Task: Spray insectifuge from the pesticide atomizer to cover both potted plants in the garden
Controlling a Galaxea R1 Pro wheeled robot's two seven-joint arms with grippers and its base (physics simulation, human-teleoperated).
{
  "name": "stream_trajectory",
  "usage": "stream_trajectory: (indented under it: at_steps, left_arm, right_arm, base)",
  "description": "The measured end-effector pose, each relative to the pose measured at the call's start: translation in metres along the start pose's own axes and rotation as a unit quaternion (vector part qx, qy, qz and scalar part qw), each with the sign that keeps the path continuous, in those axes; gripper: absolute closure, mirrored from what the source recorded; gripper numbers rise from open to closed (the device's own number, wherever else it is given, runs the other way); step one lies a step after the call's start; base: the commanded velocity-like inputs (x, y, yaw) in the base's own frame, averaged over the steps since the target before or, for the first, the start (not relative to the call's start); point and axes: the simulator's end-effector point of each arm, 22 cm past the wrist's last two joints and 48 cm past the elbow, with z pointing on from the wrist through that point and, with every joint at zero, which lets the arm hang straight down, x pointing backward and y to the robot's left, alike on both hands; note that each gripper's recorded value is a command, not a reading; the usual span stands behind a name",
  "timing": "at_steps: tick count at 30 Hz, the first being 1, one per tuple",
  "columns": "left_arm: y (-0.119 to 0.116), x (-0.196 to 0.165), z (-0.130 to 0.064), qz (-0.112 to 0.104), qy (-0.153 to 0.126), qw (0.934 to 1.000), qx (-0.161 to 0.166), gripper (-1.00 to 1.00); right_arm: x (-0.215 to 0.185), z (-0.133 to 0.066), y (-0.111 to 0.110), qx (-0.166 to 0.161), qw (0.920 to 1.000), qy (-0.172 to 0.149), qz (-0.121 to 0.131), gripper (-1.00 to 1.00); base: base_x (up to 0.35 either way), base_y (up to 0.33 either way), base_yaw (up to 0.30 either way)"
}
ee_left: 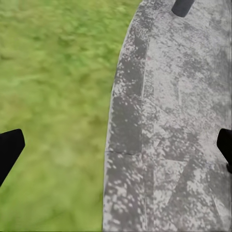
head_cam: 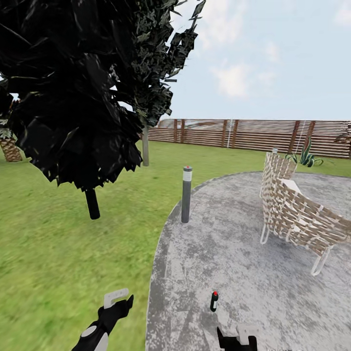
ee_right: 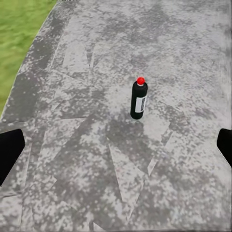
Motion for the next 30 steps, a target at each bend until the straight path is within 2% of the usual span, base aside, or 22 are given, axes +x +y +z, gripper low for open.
stream_trajectory:
  at_steps: [30]
  left_arm:
    - [-0.0015,-0.0077,-0.0024,0.001,-0.008,1.0,0.002,-1.0]
  right_arm:
    - [-0.0077,-0.001,0.0009,-0.001,1.0,-0.009,0.0,-1.0]
  base:
    - [0.001,0.001,-0.257]
